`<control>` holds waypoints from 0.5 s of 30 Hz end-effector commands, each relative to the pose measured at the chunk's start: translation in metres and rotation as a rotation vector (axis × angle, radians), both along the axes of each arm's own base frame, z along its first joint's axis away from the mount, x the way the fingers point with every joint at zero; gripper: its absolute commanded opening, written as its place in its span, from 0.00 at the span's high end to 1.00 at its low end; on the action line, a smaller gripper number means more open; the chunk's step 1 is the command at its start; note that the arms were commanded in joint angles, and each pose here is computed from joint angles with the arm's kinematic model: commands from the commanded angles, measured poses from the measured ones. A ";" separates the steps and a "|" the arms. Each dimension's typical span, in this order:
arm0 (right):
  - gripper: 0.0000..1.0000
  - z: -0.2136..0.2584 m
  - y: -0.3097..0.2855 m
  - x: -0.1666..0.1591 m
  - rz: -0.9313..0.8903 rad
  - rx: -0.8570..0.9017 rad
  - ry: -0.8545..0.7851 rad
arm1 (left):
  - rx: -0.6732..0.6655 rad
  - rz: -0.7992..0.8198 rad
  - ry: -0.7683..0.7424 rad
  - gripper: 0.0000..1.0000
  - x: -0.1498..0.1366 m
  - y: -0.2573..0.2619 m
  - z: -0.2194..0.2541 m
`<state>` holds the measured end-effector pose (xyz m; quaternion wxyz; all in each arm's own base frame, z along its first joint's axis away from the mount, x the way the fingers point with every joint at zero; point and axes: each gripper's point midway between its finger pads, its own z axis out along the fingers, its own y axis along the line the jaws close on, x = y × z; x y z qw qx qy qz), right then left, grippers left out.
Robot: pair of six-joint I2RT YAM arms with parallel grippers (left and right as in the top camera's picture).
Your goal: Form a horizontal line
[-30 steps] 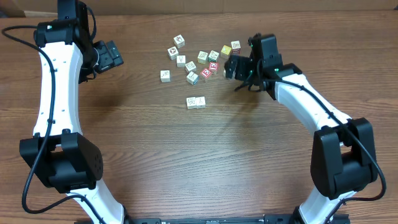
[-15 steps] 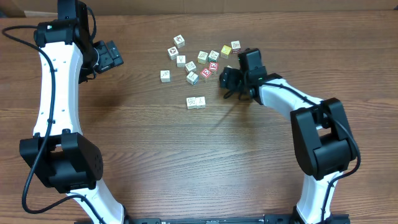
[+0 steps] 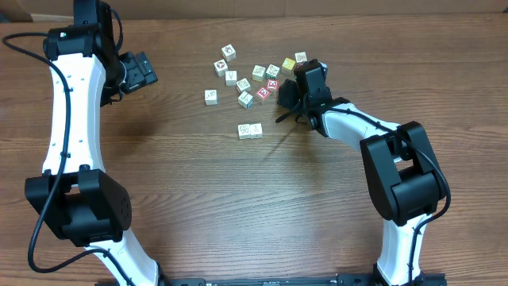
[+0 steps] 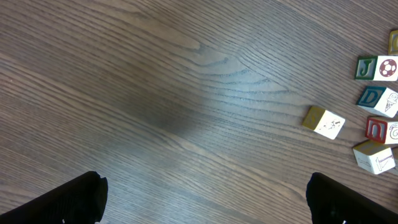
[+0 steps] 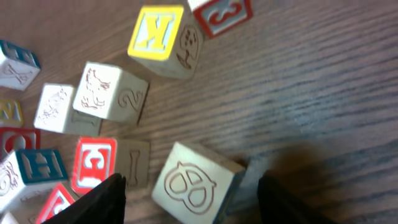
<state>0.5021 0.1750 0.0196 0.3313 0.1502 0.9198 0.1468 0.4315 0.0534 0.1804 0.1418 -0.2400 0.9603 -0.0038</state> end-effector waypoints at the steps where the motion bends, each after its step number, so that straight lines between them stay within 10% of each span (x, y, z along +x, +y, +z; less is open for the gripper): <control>1: 0.39 -0.010 -0.013 0.002 -0.058 -0.036 -0.001 | -0.005 -0.004 -0.013 0.00 0.002 -0.005 0.004; 15: 0.44 -0.006 -0.016 0.010 -0.083 -0.047 -0.044 | -0.005 -0.004 -0.013 0.00 0.002 -0.005 0.004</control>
